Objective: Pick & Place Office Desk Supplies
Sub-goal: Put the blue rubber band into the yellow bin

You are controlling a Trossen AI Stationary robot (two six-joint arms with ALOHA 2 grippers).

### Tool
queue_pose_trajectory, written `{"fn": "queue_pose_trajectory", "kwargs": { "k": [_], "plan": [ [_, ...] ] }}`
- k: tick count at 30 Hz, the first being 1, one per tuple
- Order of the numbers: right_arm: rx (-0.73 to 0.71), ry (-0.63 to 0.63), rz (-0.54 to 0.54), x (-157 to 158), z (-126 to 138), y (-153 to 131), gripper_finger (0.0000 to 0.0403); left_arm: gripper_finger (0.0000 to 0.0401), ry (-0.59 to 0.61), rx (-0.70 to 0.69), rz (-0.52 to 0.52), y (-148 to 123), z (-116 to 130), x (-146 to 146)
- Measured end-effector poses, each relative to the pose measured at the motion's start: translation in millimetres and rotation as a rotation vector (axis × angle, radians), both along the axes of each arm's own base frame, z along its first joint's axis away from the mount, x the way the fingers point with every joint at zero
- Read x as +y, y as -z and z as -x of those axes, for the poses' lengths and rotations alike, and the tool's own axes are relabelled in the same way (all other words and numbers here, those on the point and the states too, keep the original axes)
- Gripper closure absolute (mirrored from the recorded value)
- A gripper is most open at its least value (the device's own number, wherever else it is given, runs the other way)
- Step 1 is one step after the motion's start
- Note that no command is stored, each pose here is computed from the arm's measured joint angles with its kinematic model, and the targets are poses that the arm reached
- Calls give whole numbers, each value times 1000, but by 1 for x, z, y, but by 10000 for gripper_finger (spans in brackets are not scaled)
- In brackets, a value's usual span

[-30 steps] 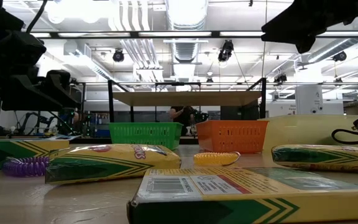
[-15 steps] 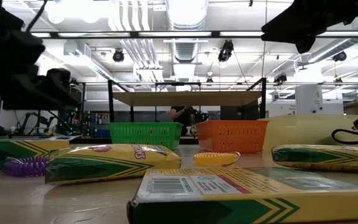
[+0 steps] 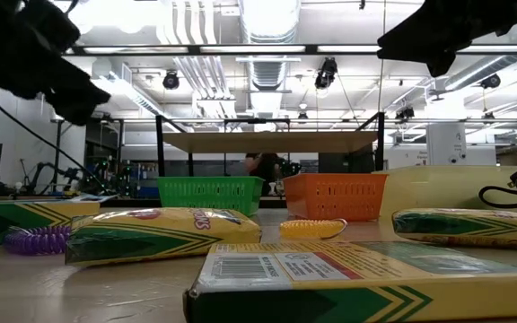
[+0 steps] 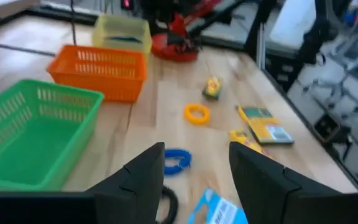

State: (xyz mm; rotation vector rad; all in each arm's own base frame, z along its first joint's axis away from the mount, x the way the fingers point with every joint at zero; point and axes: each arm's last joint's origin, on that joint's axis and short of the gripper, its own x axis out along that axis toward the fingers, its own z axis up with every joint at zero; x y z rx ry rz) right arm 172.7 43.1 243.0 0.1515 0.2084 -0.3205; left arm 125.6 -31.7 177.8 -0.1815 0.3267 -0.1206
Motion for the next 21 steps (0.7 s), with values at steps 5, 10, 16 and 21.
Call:
{"fn": "queue_pose_trajectory", "kwargs": {
  "k": [5, 10, 16, 21],
  "plan": [
    [0, 0, 0, 0, 0, 0, 280, 217, 61, 66, -5, -16, -3, -10],
    [0, 0, 0, 0, 0, 0, 277, 217, 104, 112, -29, -24, -15, -25],
    [0, 0, 0, 0, 0, 0, 269, 217, 118, 223, -86, -22, -41, -43],
    [0, 0, 0, 0, 0, 0, 269, 217, 139, 355, -146, -21, -72, -63]
  ]
}}
